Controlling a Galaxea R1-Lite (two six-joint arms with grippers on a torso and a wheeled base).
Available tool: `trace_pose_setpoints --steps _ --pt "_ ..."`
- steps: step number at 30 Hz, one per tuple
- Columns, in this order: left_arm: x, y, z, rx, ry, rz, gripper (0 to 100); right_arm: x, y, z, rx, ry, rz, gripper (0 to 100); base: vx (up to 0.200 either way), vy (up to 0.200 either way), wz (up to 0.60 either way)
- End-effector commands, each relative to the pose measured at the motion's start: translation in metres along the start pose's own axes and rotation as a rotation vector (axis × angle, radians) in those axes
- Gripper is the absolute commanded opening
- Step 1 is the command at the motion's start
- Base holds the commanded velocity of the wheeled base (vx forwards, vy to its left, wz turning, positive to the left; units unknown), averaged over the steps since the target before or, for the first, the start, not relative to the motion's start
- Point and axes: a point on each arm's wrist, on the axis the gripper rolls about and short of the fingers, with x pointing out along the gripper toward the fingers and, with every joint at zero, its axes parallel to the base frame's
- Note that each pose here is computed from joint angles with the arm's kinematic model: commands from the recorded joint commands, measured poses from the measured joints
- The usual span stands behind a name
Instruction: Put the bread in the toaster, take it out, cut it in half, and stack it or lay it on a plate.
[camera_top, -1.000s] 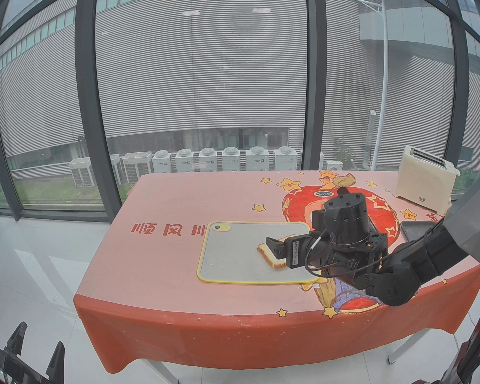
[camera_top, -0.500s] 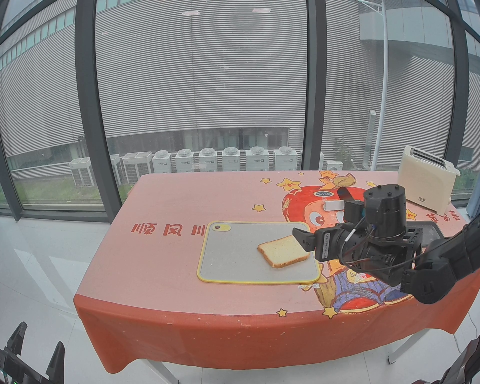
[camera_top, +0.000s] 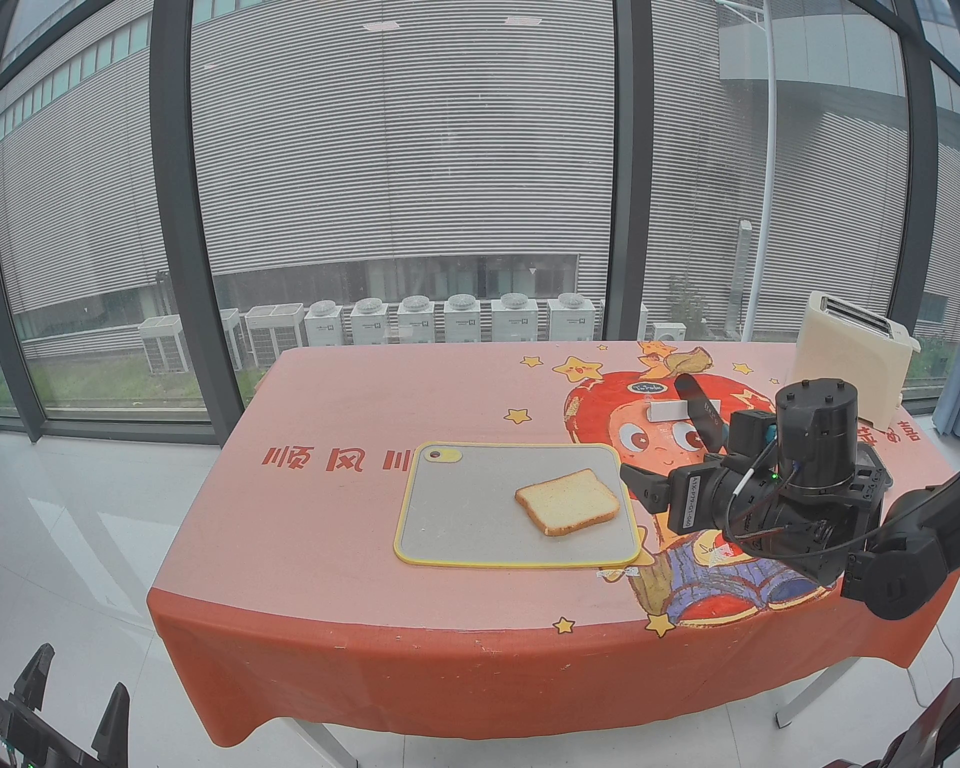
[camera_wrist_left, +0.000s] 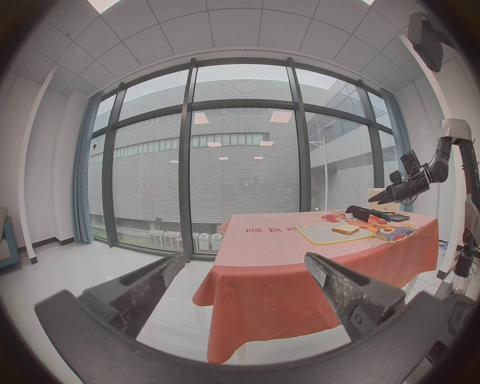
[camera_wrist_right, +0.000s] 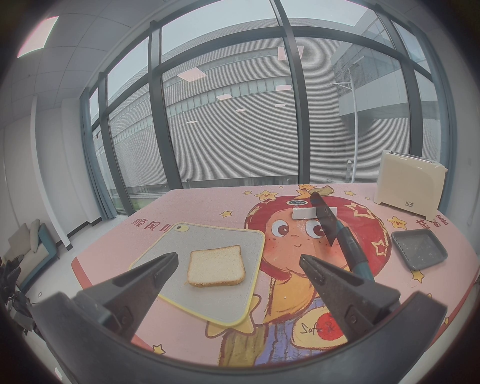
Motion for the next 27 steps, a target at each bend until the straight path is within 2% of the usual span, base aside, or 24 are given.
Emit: trace_pose_setpoints --steps 1,9,16,19,22,27 --pt "0.001 0.0 -0.005 0.0 0.019 0.001 100 -0.001 -0.002 0.003 0.008 -0.012 -0.002 100 0.0 0.0 0.0" --pt "0.001 0.0 -0.005 0.0 0.019 0.001 100 -0.001 -0.006 0.003 0.011 -0.011 -0.014 100 0.0 0.0 0.0" --pt "0.001 0.0 -0.005 0.001 0.019 0.0 100 -0.01 -0.007 0.014 0.024 -0.058 -0.007 100 0.0 0.0 0.0" --pt "0.001 0.0 -0.005 0.0 0.019 0.001 100 -0.017 -0.016 0.025 0.039 -0.098 -0.027 100 0.0 0.0 0.0" --pt "0.001 0.0 -0.005 0.0 0.019 0.001 100 -0.029 -0.016 0.031 0.022 -0.13 -0.007 100 0.0 0.0 0.0" --pt "0.001 0.0 -0.005 0.0 0.019 0.001 100 -0.03 -0.019 0.027 0.001 -0.117 -0.018 100 0.0 0.0 0.0"
